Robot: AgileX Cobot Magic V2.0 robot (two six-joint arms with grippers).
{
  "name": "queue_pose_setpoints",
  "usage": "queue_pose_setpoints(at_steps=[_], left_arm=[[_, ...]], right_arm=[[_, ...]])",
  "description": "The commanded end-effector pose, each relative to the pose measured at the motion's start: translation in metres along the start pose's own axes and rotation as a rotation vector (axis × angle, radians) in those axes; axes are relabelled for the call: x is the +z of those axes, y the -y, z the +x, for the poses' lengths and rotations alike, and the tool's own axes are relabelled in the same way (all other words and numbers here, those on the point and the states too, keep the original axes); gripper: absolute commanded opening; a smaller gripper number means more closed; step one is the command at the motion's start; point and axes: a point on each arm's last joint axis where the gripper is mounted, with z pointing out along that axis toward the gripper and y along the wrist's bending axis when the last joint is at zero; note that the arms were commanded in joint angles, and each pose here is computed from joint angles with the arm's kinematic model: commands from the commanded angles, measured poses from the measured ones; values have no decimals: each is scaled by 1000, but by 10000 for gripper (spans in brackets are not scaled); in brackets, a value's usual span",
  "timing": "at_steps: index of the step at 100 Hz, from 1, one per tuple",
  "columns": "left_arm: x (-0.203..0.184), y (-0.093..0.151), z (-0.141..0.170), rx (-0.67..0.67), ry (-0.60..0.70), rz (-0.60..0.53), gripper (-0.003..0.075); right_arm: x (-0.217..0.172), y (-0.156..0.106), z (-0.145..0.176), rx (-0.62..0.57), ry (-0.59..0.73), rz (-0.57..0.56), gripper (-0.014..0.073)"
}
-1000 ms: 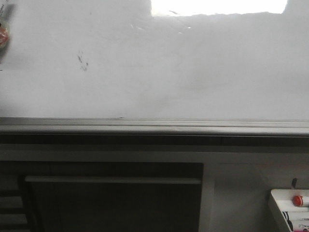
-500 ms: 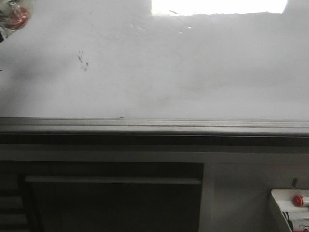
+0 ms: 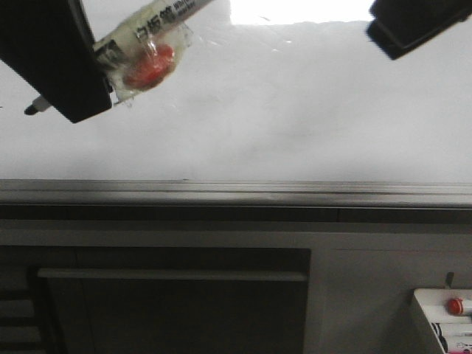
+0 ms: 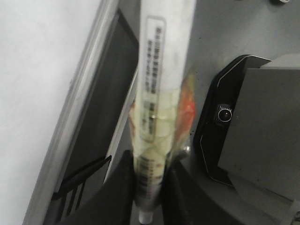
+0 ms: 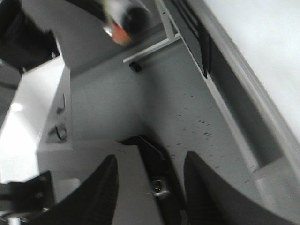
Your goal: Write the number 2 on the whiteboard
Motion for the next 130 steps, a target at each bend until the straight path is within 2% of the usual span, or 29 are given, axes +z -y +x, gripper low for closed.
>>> queue_pose_setpoints(at_steps=[1, 12, 26, 42, 97, 104, 121, 130], left_arm=[[-14, 2, -10, 39, 81, -18, -18], [-14, 2, -10, 63, 83, -20, -18], [-14, 2, -10, 96, 81, -21, -18], [-14, 1, -10, 167, 85, -27, -18], [-14, -1, -13, 173, 112, -60, -18], [-14, -1, -13, 173, 112, -60, -18], [-14, -1, -13, 173, 113, -61, -18], [-14, -1, -13, 173, 116, -63, -18]], right_arm=[[3, -5, -24, -162, 44, 58, 291], [19, -10, -40, -303, 35, 51, 291], [36, -14, -59, -356, 36, 5, 291], [51, -4, -71, -349, 33, -8, 291], [55, -6, -74, -318, 50, -57, 288], [55, -6, -74, -318, 48, -59, 255], [55, -6, -74, -318, 48, -59, 75], [55, -6, -74, -318, 48, -59, 25]])
